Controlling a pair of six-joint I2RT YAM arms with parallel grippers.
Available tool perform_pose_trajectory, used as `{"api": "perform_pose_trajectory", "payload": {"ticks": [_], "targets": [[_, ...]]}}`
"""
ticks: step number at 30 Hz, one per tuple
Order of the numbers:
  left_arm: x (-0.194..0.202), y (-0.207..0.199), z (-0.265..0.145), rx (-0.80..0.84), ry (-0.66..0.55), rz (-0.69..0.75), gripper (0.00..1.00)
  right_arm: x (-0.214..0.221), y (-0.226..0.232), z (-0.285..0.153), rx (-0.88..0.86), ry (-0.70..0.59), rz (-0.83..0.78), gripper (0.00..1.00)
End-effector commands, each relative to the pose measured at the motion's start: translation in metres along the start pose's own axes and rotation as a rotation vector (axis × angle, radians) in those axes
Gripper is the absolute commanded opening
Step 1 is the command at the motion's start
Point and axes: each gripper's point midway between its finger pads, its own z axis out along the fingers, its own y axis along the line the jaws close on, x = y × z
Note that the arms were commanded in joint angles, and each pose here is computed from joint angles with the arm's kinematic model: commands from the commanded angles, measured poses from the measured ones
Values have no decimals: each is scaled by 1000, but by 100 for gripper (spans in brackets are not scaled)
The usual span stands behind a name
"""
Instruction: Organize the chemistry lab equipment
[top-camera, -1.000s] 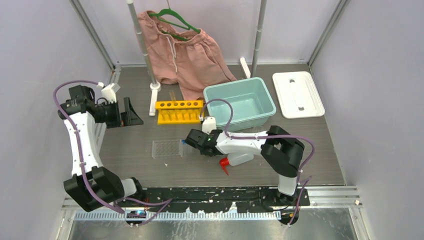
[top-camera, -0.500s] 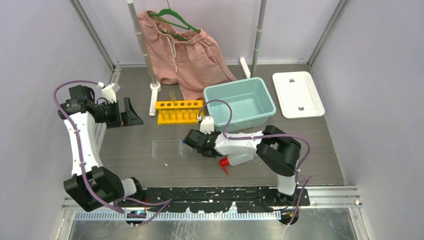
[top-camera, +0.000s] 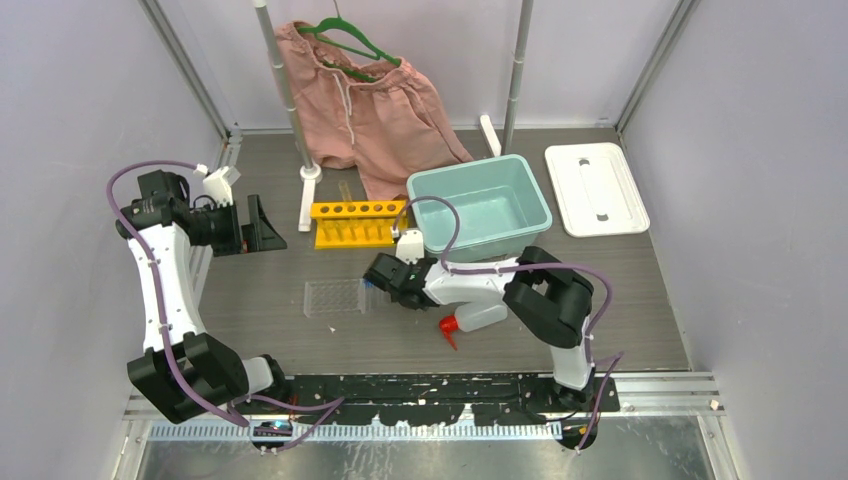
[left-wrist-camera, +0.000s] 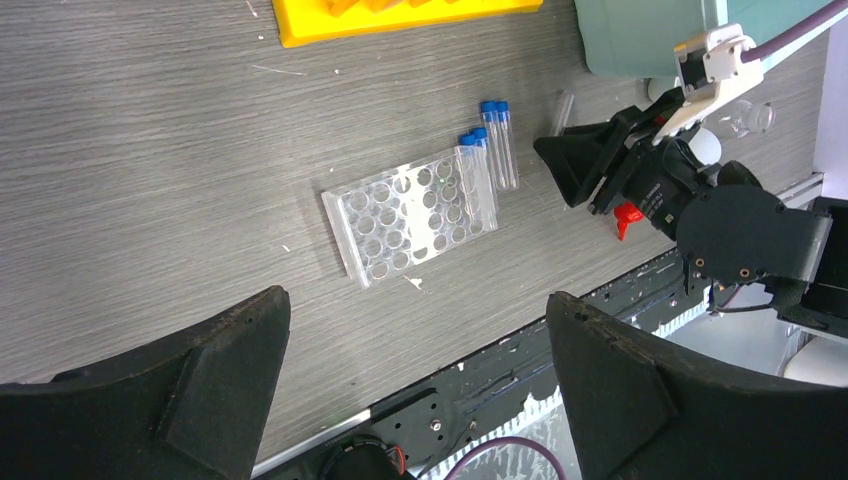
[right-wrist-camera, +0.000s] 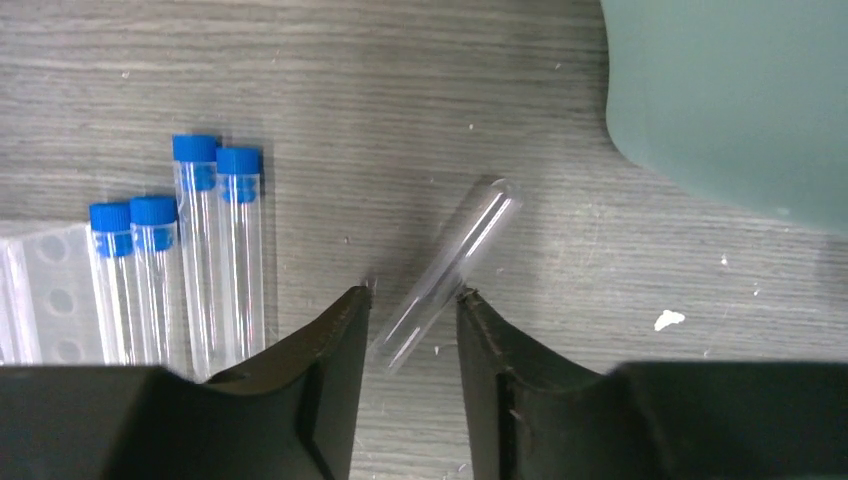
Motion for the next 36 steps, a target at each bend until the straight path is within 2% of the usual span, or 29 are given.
{"api": "perform_pose_trajectory", "payload": {"ticks": [1,8,12,21,24,28,36], "targets": [[-5,-1,-2,8,-24,19,100,-17,1,4,14,-18,37,47],[-7,-2,-3,11,-33,26,100,-36,4,9,29,-25,80,50],[-6,-1,-2,6,-31,28,100,-35,9,14,29,-12,84,48],[-8,-3,-3,21,-32,25,100,-35,16,15,8,4,67,24],[-9,-8,-5,35,-40,26,100,-40,18,9,1,3,54,12],[-10,-17,-7,76,-46,26,100,-72,21,-14,-30,-48,64,1],[-13,-41,-12,200,-64,39,98,-157,67,-105,-326,-155,182,1]]}}
